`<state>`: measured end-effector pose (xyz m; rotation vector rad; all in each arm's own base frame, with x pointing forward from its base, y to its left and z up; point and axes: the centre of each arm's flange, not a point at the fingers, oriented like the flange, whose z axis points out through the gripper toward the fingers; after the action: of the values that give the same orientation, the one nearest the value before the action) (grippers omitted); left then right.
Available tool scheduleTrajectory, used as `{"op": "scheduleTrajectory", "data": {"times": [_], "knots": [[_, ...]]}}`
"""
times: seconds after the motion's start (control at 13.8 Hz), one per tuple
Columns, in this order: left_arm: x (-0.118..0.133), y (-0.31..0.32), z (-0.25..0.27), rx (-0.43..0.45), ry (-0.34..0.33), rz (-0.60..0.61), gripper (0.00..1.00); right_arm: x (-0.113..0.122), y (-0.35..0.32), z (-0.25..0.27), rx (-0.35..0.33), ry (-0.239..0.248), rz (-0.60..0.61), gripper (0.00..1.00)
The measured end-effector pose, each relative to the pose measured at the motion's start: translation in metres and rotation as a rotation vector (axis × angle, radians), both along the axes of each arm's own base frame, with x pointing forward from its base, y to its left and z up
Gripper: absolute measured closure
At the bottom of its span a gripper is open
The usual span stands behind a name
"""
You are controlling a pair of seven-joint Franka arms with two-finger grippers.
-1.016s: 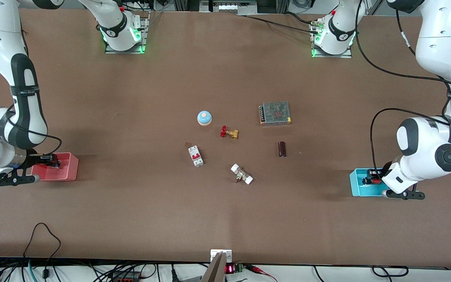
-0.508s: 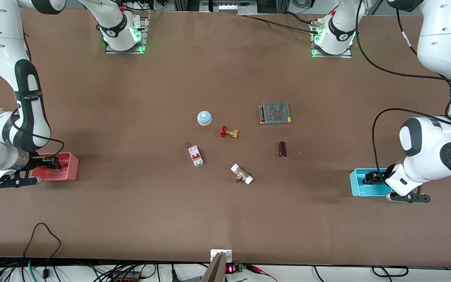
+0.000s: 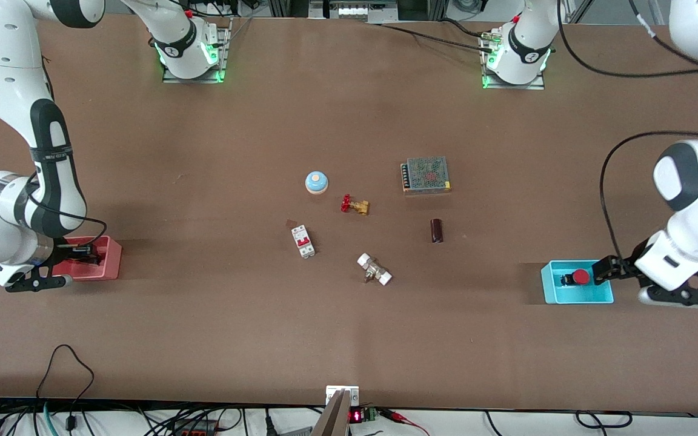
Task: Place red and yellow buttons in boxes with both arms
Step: 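Lower the yellow button into the pink box while the left gripper lowers red, then open both grippers and lift them away from the boxes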
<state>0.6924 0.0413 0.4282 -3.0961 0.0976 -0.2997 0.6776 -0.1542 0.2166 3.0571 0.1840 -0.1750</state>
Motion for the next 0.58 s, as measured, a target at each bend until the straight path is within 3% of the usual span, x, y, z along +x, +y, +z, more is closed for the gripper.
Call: {"op": "scheduleTrajectory", "data": {"times": [0.07, 0.44, 0.58], "knots": [[-0.009, -0.002, 0.024, 0.004, 0.002, -0.001, 0.00, 0.001, 0.000, 0.001, 0.000, -0.004, 0.000, 0.50], [-0.063, -0.010, 0.123, 0.021, 0.049, 0.003, 0.00, 0.022, 0.003, 0.041, -0.002, -0.077, 0.007, 0.02], [-0.080, -0.022, 0.148, 0.014, 0.052, -0.007, 0.00, 0.023, 0.016, 0.080, 0.045, -0.082, -0.001, 0.00]]}}
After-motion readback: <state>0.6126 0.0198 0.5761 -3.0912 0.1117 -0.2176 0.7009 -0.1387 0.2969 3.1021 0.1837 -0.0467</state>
